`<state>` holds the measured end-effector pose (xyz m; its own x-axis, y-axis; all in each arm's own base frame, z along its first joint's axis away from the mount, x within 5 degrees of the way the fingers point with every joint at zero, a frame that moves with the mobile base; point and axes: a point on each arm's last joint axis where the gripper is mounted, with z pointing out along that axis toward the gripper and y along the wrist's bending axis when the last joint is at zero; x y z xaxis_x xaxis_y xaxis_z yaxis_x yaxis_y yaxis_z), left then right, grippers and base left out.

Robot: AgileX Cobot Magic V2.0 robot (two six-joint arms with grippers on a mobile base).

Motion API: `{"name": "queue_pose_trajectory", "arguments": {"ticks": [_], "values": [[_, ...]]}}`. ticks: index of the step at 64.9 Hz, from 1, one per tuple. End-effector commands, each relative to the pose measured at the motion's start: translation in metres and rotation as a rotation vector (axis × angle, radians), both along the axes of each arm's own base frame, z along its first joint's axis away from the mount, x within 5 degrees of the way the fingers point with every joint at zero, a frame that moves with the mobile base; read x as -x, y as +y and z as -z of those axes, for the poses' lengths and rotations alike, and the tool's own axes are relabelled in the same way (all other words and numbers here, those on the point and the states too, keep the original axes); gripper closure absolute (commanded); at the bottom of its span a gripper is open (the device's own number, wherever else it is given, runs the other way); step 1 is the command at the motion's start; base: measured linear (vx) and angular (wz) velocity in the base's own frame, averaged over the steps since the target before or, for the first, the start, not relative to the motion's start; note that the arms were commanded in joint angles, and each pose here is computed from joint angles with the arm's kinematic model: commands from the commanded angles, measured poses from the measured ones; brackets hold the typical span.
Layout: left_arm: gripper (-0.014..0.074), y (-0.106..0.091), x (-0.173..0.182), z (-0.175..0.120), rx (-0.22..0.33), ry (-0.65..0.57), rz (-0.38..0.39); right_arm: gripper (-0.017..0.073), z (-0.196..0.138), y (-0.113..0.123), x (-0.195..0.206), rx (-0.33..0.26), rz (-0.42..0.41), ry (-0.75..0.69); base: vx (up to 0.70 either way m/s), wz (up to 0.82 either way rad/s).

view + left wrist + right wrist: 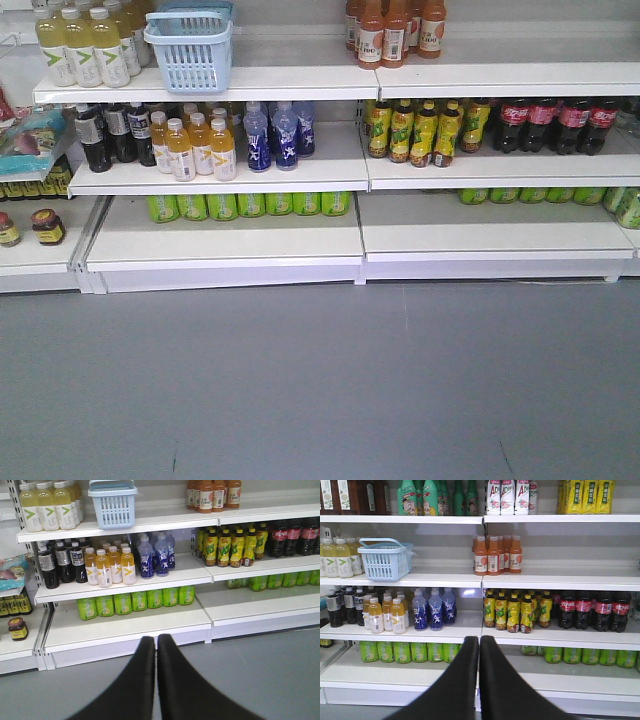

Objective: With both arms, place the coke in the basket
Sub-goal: 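Drive the base toward the shelf holding the light-blue basket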

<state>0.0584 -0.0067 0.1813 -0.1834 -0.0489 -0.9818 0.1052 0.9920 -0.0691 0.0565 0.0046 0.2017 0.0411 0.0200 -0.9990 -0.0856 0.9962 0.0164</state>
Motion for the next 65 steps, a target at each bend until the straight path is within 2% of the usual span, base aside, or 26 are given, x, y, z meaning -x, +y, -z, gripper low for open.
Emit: {"name": "queue_pose_trajectory", "arguments": {"ticks": [1, 65], "values": [[0.0598, -0.0006, -0.0015, -0.0038, 0.009, -0.055, 0.005, 0.0564, -0.001, 0.0008, 0.0006, 0.002, -0.006, -0.068, 0.0, 0.0], [0.0598, -0.0006, -0.0015, -0.0038, 0.009, -0.055, 0.005, 0.0564, -0.001, 0.0008, 0.0006, 0.002, -0.006, -0.068, 0.05, 0.06]]}}
